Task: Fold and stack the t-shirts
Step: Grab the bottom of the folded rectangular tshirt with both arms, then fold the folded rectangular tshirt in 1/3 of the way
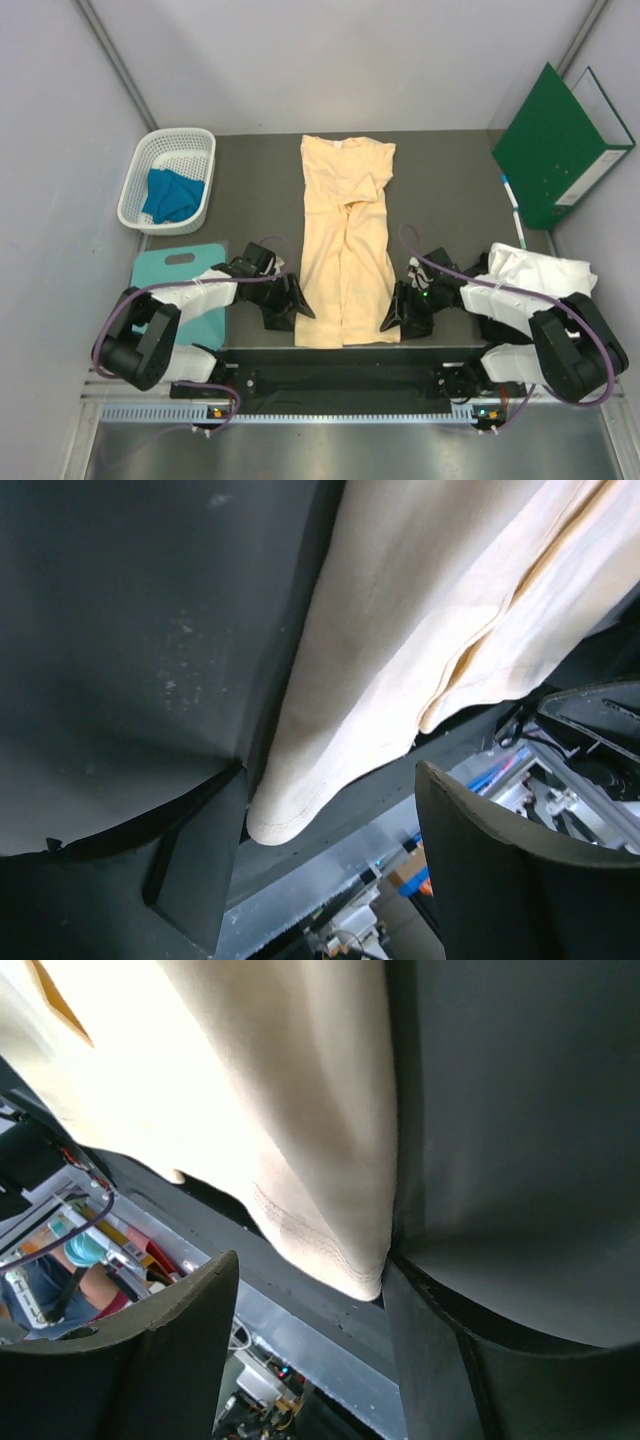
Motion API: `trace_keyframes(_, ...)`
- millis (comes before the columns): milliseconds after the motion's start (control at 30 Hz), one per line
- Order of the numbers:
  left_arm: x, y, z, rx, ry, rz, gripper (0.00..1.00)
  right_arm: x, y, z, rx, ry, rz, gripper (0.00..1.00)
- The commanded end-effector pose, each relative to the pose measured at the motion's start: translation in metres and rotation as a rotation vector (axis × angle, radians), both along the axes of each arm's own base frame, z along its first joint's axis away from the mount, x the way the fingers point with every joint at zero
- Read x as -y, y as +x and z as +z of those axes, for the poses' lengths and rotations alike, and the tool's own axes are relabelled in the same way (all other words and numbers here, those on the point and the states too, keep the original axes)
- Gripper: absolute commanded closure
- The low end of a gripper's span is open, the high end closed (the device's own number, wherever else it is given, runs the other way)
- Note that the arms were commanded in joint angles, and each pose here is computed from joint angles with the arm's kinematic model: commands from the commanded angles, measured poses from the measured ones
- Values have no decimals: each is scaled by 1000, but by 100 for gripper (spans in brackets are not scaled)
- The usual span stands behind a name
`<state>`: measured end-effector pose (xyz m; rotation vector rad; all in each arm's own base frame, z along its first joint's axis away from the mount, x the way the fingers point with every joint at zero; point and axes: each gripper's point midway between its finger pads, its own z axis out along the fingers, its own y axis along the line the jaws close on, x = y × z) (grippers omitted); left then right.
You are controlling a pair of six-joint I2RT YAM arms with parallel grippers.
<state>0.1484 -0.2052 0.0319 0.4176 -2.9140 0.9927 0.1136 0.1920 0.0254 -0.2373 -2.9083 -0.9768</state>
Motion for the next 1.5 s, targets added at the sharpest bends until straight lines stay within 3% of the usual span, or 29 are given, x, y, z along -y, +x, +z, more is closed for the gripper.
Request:
trace_keyframes(0,1,-15,-19,-60,37,-49,26,-6,16,-14,48,-56,-7,41)
trace_keyframes(200,-2,-35,-29,-158,121,-127,28,-21,19,-22,16,-69,33,53)
trace_keyframes(233,-3,-34,-28,-162,131,-132,28,-24,22,-20,19,-69,37,59)
trace_keyframes(300,-6,-39,-30,-188,152,-155,41,-25,20,-21,10,-77,47,67)
trace_keyframes(333,-8,-42,-29,-208,164,-164,50,-26,22,-19,15,-76,49,77)
trace_keyframes(367,-9,-44,-29,-216,167,-175,83,-26,22,-17,14,-79,50,81)
trace_keyframes(400,-8,-42,-27,-215,166,-179,100,-26,21,-15,15,-78,54,85)
trace_keyframes(500,-7,-37,-13,-201,172,-204,100,-27,24,0,32,-74,68,94)
trace_keyframes(767,16,17,52,-45,144,-220,100,-41,65,72,205,-59,126,96)
trace_keyframes(933,36,72,86,33,98,-202,100,-47,111,110,323,-99,129,96)
trace_keyframes(1100,40,138,98,72,38,-145,100,-41,161,114,384,-149,129,96)
trace_keyframes(1467,57,273,106,168,-111,-112,100,-33,278,107,467,-109,76,96)
